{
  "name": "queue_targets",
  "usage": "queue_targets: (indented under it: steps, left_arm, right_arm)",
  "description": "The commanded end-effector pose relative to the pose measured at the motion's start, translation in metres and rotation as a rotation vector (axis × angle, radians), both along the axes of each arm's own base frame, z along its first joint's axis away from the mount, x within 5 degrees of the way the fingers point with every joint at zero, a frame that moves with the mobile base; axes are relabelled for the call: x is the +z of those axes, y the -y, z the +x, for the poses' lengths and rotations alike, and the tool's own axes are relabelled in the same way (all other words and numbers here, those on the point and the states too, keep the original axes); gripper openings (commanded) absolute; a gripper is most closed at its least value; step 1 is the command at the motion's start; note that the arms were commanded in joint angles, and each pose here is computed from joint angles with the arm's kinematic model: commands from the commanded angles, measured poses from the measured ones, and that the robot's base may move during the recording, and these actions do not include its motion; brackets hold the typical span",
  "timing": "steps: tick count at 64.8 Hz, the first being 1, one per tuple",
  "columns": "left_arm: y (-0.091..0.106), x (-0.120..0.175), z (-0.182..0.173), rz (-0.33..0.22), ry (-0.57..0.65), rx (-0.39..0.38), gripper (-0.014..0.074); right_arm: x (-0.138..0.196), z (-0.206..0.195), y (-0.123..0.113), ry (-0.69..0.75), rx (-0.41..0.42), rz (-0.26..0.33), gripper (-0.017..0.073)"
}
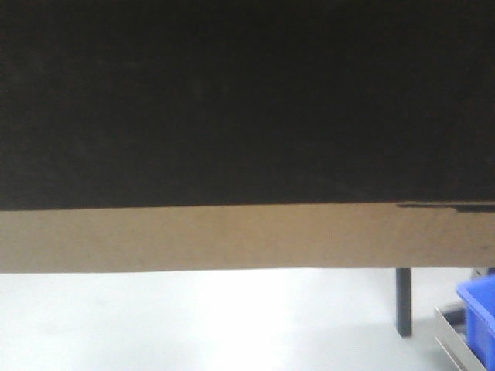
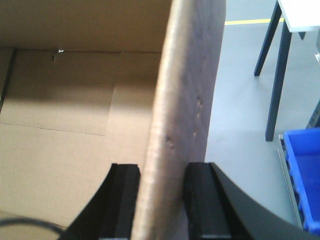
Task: Grab box from left shelf to table start
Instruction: 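Hold the box with both grippers while the base turns away from the shelf, then keep the box clamped in both grippers while the base drives across the floor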
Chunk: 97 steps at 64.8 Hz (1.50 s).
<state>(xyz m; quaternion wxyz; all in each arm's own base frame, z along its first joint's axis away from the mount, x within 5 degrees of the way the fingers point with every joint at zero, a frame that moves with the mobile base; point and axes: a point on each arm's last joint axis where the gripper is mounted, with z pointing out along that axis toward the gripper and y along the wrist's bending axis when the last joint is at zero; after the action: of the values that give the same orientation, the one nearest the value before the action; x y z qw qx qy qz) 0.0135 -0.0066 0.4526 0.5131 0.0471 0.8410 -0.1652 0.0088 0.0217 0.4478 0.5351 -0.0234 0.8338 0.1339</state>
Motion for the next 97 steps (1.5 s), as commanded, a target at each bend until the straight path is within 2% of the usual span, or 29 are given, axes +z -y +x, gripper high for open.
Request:
queue_targets:
  steps: [1, 97]
  left_arm:
    - [0.0043, 0.0260, -0.0046, -0.150, 0.190, -0.044, -0.0104]
    - [0.0049, 0.0270, -0.0029, -0.155, 0.196, -0.043, -0.0104]
  right_arm:
    - [0.0142, 0.0069, 0.0085, 0.127, -0.087, -0.056, 0.0055]
    - [0.0137, 0.0062, 0.0085, 0.122, -0.086, -0.057, 0.0055]
